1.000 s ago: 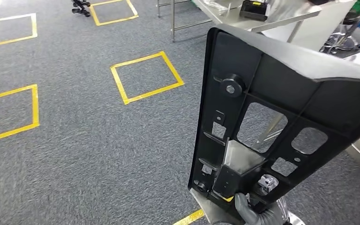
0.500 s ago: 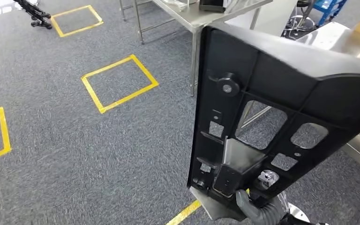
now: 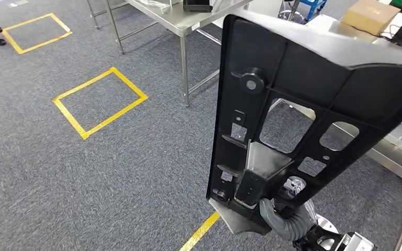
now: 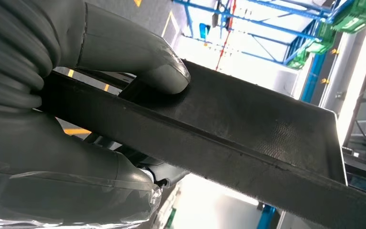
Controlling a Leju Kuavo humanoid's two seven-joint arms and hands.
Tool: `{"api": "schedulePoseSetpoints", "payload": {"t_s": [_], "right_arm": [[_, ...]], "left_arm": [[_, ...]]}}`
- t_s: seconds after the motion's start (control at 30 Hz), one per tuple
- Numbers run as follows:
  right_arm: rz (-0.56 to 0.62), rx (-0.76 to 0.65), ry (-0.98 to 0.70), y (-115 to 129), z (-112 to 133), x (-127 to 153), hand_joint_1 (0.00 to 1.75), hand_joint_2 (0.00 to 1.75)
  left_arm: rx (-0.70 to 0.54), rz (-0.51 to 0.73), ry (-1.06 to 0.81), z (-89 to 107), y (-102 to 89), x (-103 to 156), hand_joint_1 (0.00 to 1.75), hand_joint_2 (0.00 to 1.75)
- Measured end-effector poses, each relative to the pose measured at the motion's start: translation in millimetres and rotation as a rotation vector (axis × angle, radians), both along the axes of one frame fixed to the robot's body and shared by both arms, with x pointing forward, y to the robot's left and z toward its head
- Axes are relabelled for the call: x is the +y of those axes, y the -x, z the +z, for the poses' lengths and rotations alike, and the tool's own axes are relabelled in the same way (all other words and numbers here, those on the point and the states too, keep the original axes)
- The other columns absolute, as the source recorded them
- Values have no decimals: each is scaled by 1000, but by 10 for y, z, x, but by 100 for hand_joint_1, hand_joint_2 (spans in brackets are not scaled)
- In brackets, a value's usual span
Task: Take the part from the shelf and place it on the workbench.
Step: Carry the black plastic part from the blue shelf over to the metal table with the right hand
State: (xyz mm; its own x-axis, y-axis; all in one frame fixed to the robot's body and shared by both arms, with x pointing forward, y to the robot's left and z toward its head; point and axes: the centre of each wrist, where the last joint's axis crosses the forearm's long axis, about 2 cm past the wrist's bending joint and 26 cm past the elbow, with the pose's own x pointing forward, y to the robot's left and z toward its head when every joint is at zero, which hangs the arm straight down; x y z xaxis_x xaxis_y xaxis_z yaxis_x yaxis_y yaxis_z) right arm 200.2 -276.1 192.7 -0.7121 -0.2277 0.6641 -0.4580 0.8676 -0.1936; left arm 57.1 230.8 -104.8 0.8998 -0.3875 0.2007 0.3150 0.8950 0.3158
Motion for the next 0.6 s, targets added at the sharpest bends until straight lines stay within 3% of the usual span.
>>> {"api": "schedulePoseSetpoints", "payload": {"t_s": [0.6], "right_arm": [[5,7,-3,-12,-25,-17,175,175]], "left_arm": [[-25,24,-5,1,-17,23,0,175]]}}
